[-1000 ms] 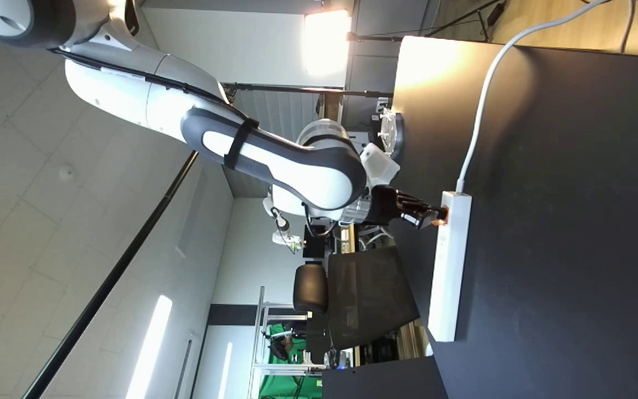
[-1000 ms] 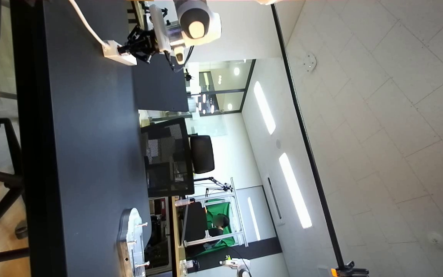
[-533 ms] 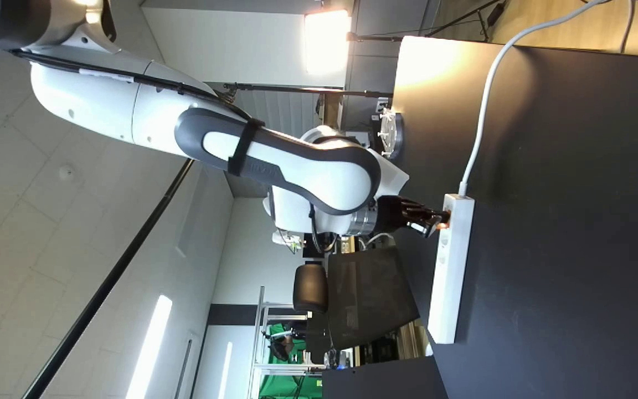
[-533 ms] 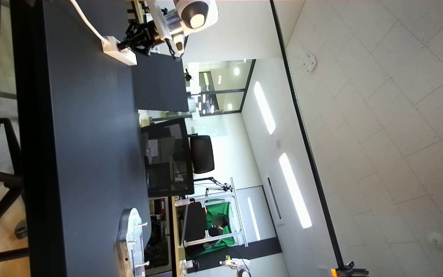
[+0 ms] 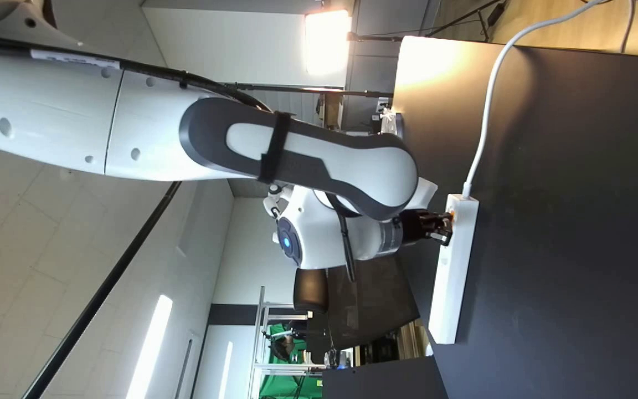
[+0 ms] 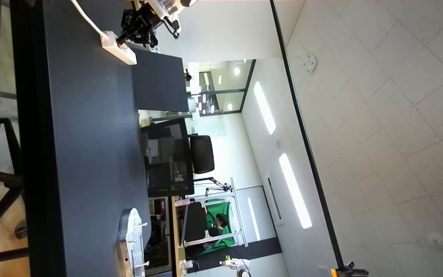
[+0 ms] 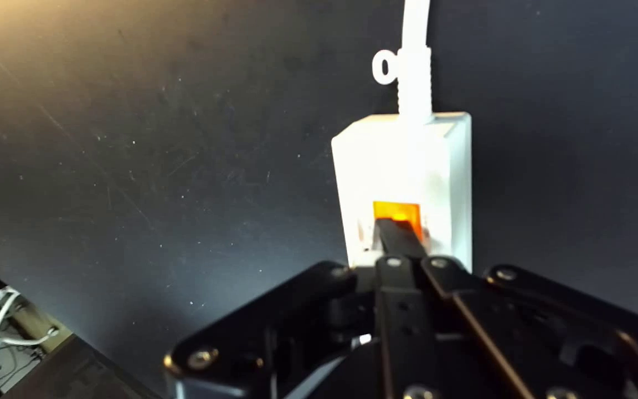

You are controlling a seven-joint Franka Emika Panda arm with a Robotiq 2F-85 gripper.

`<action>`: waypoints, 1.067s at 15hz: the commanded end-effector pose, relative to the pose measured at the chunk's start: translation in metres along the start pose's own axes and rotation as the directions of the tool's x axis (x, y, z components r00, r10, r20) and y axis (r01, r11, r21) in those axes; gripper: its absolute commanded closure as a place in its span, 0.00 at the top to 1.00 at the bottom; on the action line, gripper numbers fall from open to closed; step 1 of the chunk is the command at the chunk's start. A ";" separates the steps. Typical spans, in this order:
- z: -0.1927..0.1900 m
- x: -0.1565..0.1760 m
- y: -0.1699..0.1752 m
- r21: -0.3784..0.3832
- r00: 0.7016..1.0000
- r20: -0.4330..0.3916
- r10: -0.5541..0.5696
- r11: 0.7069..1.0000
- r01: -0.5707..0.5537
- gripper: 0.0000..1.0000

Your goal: Turn the adapter switch on and off

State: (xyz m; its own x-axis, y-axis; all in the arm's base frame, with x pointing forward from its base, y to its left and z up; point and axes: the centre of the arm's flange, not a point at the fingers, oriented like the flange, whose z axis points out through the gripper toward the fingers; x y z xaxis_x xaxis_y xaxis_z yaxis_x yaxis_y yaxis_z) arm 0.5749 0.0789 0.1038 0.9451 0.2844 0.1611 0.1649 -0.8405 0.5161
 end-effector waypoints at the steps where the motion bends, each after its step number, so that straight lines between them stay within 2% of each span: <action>1: 0.003 -0.011 -0.036 -0.082 0.999 0.047 -0.021 0.996 0.025 0.00; 4: 0.003 -0.013 -0.048 -0.086 0.996 0.071 -0.047 0.995 0.054 0.00; 7: 0.006 -0.013 -0.046 -0.036 0.997 0.068 -0.048 0.998 0.050 0.00; 10: 0.004 -0.011 -0.038 -0.023 0.998 0.064 -0.025 0.999 0.026 0.00; 16: -0.050 0.006 0.019 -0.033 0.999 0.037 0.034 0.999 -0.033 0.00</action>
State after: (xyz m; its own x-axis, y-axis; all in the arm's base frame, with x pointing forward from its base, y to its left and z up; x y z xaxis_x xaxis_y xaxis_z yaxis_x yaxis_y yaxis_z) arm 0.5714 0.0963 0.1096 0.9562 0.2664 0.1214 0.1564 -0.8153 0.5576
